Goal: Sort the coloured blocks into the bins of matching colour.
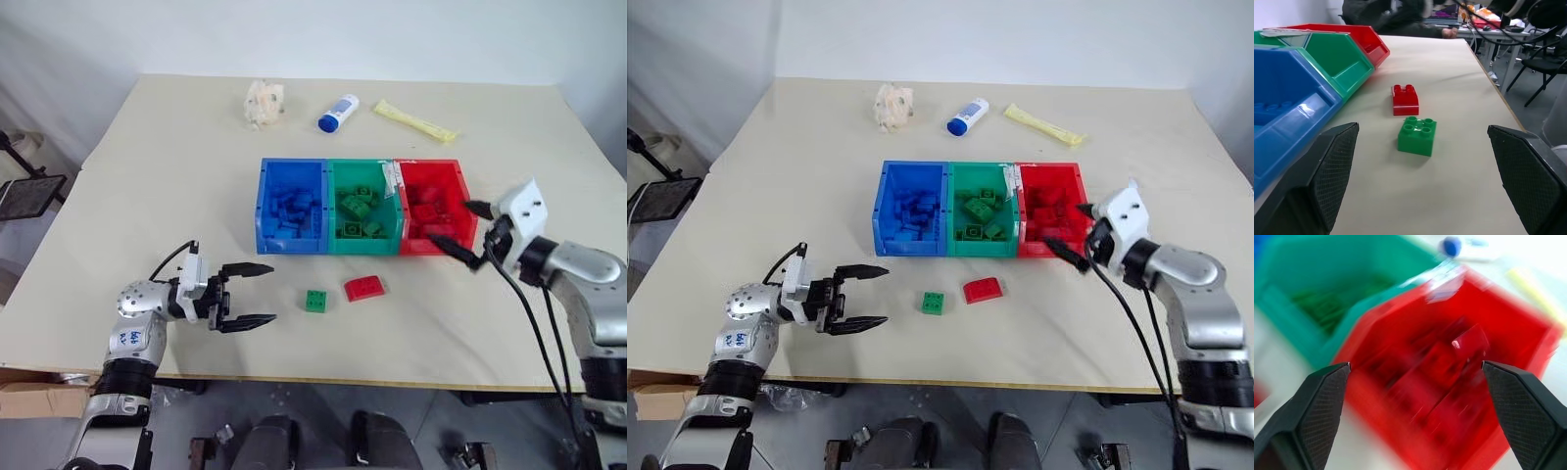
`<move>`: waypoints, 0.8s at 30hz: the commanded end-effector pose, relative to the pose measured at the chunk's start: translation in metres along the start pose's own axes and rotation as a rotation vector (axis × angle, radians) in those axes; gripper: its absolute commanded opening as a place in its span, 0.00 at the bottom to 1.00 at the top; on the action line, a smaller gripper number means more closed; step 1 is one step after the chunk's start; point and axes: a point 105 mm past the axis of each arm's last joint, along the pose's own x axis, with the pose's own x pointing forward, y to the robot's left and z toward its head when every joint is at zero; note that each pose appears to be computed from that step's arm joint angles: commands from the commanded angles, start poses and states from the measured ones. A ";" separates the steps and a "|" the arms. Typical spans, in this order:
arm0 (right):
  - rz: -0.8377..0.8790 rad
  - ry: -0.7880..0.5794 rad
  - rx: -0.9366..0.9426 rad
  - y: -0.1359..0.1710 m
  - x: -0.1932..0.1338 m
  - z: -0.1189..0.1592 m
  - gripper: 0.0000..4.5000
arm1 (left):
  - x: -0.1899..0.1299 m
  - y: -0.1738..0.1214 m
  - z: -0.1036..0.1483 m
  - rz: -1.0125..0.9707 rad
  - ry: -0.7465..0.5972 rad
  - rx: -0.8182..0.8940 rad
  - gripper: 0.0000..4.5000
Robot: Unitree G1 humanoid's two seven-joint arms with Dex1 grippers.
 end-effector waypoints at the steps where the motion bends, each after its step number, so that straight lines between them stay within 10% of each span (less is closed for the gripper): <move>1: 0.072 -0.036 -0.057 0.007 -0.022 0.016 1.00 | -0.002 0.002 0.007 0.000 -0.010 0.029 1.00; 13: 0.191 0.190 -0.046 0.026 -0.105 -0.024 1.00 | -0.006 0.005 0.005 -0.012 0.001 0.029 1.00; 24: 0.265 0.161 -0.065 0.037 -0.080 -0.016 1.00 | -0.006 0.006 0.005 -0.012 -0.005 0.034 1.00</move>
